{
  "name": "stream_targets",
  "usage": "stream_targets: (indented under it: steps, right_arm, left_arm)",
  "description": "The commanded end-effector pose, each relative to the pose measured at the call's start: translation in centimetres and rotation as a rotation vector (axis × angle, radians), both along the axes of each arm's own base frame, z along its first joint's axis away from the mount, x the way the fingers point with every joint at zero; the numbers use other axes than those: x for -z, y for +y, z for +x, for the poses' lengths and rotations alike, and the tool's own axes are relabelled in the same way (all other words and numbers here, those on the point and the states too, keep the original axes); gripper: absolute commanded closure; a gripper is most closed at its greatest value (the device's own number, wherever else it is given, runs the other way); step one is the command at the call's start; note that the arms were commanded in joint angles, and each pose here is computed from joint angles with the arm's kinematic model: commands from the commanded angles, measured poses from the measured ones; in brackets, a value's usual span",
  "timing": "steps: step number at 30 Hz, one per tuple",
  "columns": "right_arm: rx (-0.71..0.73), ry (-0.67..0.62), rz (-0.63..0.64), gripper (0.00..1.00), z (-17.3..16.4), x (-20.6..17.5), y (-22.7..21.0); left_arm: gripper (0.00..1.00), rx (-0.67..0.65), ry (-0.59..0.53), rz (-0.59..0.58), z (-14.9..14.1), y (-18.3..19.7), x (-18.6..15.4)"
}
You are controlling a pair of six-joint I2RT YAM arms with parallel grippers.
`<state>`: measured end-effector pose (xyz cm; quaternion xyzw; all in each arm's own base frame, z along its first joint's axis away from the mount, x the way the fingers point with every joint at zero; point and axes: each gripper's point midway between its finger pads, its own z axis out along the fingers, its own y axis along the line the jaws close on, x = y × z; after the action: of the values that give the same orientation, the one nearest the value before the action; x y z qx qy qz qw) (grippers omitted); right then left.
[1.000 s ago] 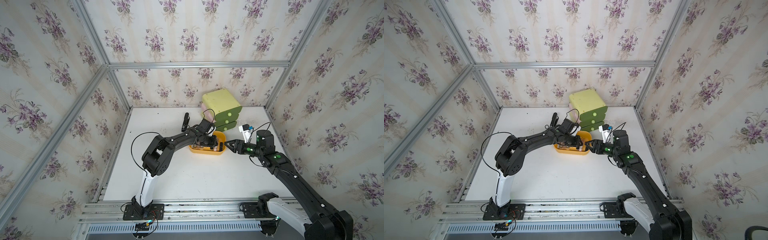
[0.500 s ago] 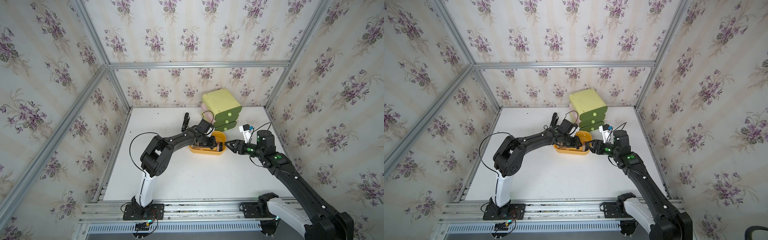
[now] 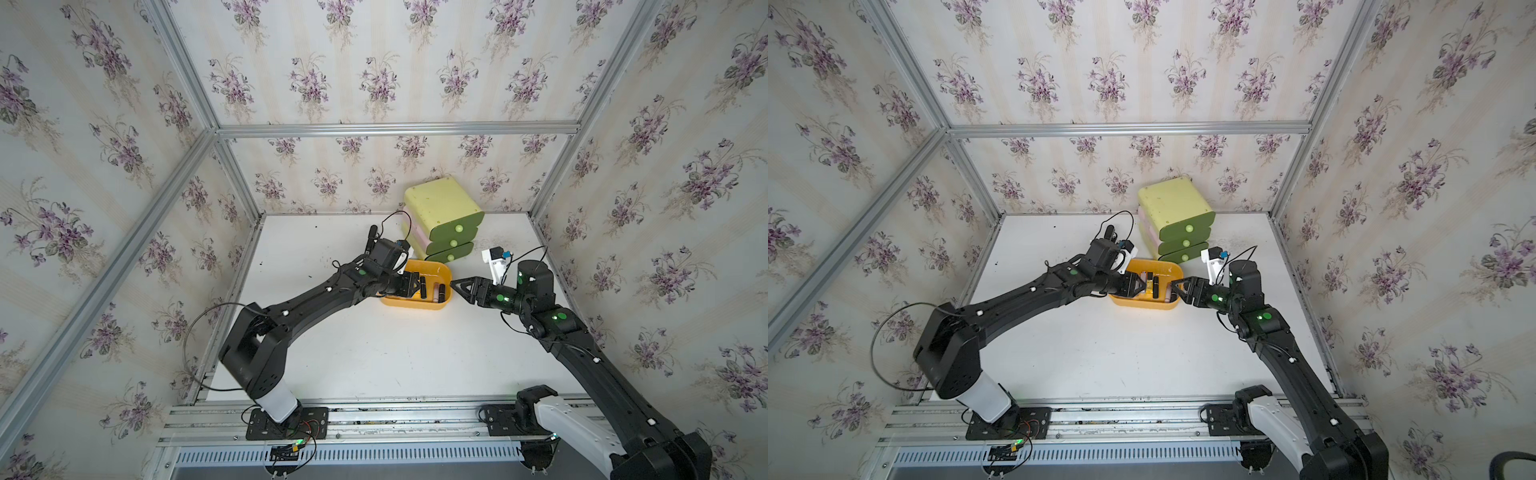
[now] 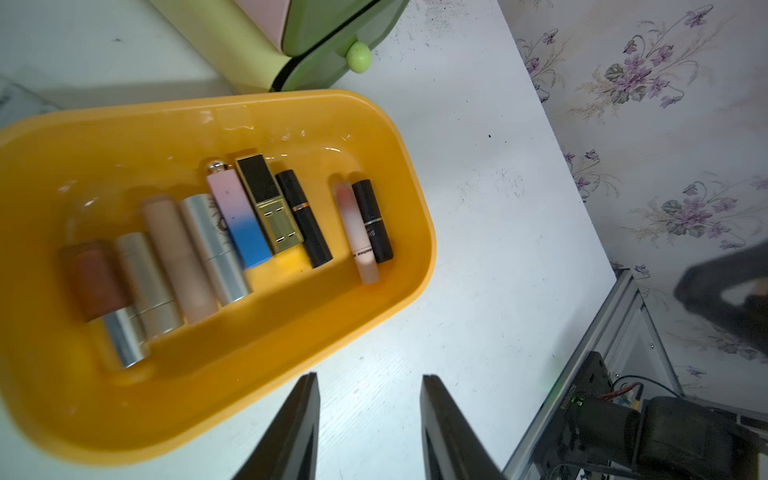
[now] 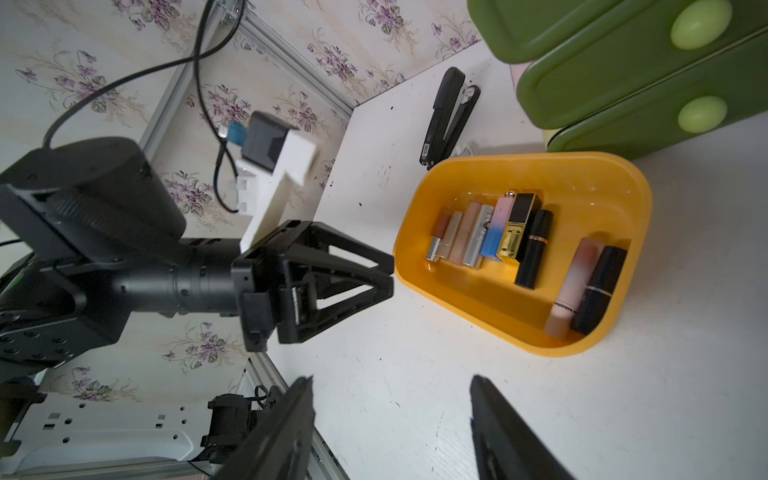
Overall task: Put the lipstick into the storage box
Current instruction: Place the lipstick in the storage box.
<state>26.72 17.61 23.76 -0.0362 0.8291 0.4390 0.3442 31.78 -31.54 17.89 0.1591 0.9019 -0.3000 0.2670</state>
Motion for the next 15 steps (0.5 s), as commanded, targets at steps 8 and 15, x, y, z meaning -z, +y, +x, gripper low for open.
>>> stream_targets:
  steps: [8, 15]
  right_arm:
    - [0.204, -0.128, -0.061, 0.29, 3.2, -3.7, -2.6]
    - [0.402, -0.253, -0.090, 0.28, 4.9, -4.6, -5.6]
  left_arm:
    - [0.05, -0.189, -0.270, 0.166, -3.6, 11.3, -5.1]
    - [0.00, -0.343, -0.421, 0.282, -5.8, 18.3, -6.5]
